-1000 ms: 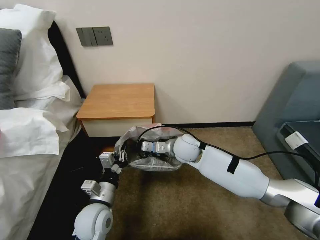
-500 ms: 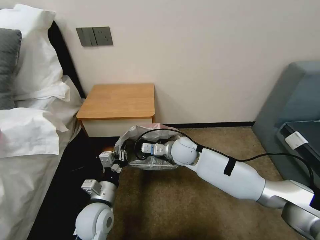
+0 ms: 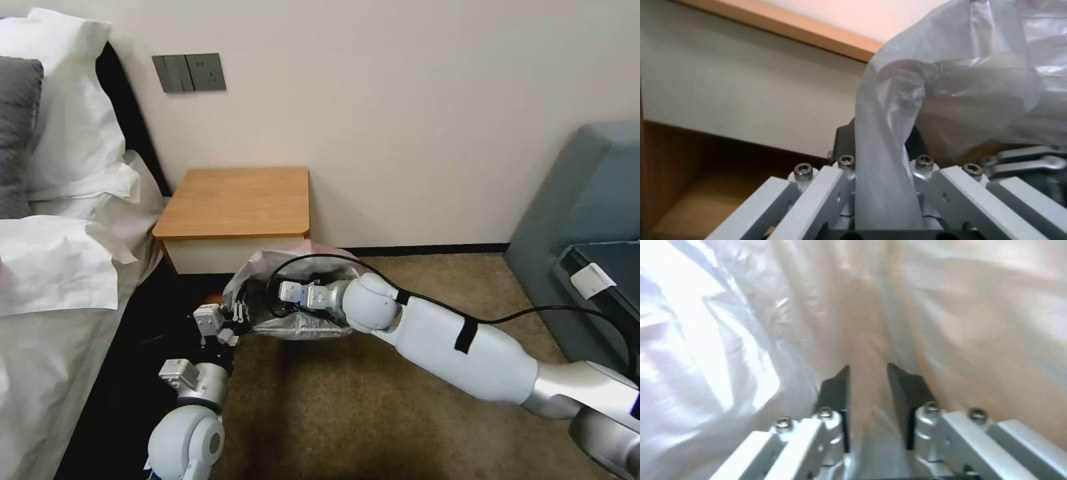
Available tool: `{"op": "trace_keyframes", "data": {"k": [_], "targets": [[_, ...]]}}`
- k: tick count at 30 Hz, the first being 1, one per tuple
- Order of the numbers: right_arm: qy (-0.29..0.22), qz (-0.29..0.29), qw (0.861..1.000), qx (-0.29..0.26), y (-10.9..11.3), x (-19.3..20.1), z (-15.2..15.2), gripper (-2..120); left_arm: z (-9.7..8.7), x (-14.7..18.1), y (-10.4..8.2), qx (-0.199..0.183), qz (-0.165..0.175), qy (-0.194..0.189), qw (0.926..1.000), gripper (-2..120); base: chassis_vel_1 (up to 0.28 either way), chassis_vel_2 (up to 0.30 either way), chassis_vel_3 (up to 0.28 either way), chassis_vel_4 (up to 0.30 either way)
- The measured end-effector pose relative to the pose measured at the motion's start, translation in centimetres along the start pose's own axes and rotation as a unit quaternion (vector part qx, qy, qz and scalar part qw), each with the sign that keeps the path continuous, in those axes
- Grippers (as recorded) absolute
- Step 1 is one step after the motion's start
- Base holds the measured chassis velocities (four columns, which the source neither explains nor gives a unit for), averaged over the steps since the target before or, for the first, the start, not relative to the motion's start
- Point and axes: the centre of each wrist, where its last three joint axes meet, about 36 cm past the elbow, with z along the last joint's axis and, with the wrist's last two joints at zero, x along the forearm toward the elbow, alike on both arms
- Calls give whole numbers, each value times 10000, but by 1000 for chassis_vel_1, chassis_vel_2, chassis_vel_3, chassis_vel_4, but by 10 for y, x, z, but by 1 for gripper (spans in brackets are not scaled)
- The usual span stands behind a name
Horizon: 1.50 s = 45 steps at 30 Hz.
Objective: Pick up the garbage bag from the table and place it over the trash can.
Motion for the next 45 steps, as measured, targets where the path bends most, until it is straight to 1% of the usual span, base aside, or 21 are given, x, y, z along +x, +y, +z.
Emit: {"op": "trace_keyframes", "data": {"k": [1,4,6,9,10,12,13,14,16,17,18,20,22,25,29,31,32,33,35,39,45], "targets": [[-58,176,9996,-192,0,7,0,31,-2,0,1,146,-52,60,9999,8,0,0,0,0],[-309,411,9958,-760,-2,26,-4,44,-1,0,6,199,-125,107,9997,8,0,0,0,0],[-346,436,9944,-904,-2,32,-7,48,1,0,7,216,-150,143,9996,8,0,0,0,0],[-439,433,9883,-1393,-5,59,-18,63,9,0,9,256,-222,252,9991,8,0,0,0,0],[-439,433,9883,-1393,-5,59,-18,63,9,0,9,256,-222,252,9991,8,0,0,0,0],[-435,397,9871,-1489,-6,67,-18,69,11,-1,7,278,-221,285,9990,8,0,0,0,0],[-408,382,9868,-1518,-5,69,-15,76,11,-3,5,286,-220,303,9989,8,0,0,0,0],[-408,382,9868,-1518,-5,69,-15,76,11,-3,5,286,-220,303,9989,8,0,0,0,0],[-366,346,9866,-1550,-2,69,-12,84,11,-3,4,267,-209,309,9989,8,0,0,0,0],[-299,312,9860,-1610,1,65,-7,91,10,-4,2,201,-181,302,9992,8,0,0,0,0],[-299,312,9860,-1610,1,65,-7,91,10,-4,2,201,-181,302,9992,8,0,0,0,0],[-199,281,9850,-1692,4,56,0,99,8,-3,-1,45,-118,256,9996,8,0,0,0,0],[-163,280,9841,-1745,5,51,1,99,6,-3,-2,-56,-79,222,9997,8,0,0,0,0],[-17,215,9758,-2176,1,39,1,100,-1,-1,-5,-321,31,99,9994,8,0,0,0,0],[82,132,9675,-2526,-2,35,0,100,-5,1,-8,-407,53,72,9991,8,0,0,0,0],[210,15,9528,-3029,-4,30,-4,100,-10,2,-10,-484,45,52,9988,8,0,0,0,0],[222,-103,9398,-3408,-4,28,-8,100,-11,2,-10,-519,49,36,9986,8,0,0,0,0],[222,-103,9398,-3408,-4,28,-8,100,-11,2,-10,-519,49,36,9986,8,0,0,0,0],[283,-66,9241,-3810,-4,24,-12,100,-12,1,-9,-548,45,20,9985,8,0,0,0,0],[299,64,9135,-4057,-7,25,-18,100,-11,1,-6,-563,19,-5,9984,8,0,0,0,0],[267,22,9082,-4176,-10,33,-21,100,-8,-1,-3,-551,-14,-16,9985,7,0,0,0,0]]}}
